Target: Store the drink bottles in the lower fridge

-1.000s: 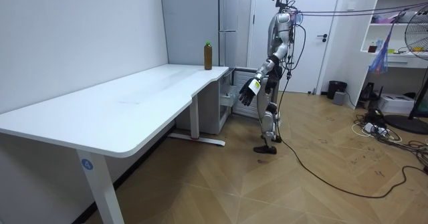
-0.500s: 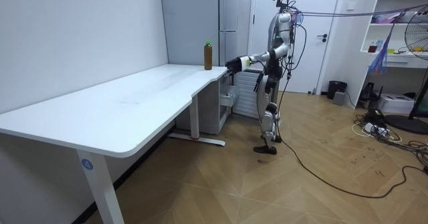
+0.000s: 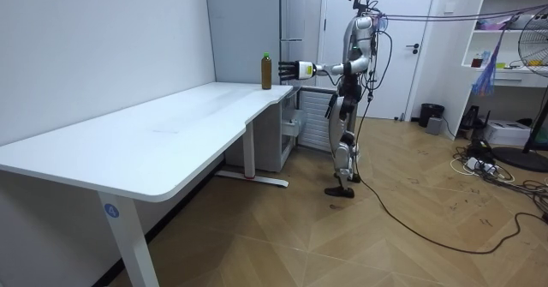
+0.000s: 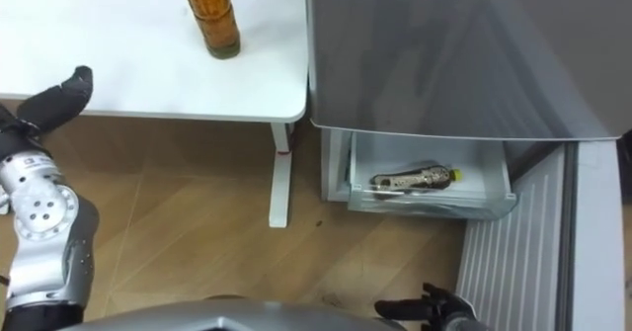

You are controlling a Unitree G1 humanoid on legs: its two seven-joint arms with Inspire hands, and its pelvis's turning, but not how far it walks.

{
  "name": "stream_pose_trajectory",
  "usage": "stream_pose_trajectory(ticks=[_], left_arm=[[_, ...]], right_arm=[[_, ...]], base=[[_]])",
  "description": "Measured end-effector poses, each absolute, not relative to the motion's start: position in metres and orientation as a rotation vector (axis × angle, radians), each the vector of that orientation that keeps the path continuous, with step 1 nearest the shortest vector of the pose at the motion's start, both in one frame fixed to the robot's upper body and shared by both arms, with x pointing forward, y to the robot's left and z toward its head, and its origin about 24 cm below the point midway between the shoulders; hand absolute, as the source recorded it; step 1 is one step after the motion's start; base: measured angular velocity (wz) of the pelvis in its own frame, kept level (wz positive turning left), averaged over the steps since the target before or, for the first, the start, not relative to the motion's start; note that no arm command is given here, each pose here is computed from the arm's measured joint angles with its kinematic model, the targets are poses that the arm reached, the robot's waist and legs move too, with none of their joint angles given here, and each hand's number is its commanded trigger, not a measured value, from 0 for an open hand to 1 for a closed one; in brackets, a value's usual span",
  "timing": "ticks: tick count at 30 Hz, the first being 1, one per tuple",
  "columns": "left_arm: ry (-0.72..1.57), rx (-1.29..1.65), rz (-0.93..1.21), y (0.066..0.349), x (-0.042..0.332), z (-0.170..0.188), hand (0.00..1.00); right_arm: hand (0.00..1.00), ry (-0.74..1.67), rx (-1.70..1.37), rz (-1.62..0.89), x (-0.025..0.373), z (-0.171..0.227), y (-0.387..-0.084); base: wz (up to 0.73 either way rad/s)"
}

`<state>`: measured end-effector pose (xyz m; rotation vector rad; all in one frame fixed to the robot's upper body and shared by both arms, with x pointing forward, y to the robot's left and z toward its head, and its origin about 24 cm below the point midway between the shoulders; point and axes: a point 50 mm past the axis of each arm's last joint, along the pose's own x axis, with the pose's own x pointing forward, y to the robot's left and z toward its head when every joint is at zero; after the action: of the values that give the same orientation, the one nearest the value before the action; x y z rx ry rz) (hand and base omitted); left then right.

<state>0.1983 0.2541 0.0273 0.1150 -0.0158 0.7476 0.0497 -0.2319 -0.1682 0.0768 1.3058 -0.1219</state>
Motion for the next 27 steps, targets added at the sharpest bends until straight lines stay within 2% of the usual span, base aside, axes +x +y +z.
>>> stream_pose_trajectory(ticks=[10, 18, 27], left_arm=[[0.006, 0.144, 0.596, 0.243, 0.205, 0.025, 0.00], [0.034, 0.057, 0.539, 0.240, 0.208, 0.022, 0.00], [-0.007, 0.006, 0.453, 0.234, 0.229, 0.036, 0.00]], right_arm=[[0.00, 1.294, 0.085, -0.101, 0.052, -0.168, -0.231], [0.00, 1.286, 0.112, -0.089, 0.056, -0.169, -0.226], [0.00, 1.282, 0.105, -0.101, 0.052, -0.167, -0.230]], base=[[-0.02], [-0.06], [-0.04]])
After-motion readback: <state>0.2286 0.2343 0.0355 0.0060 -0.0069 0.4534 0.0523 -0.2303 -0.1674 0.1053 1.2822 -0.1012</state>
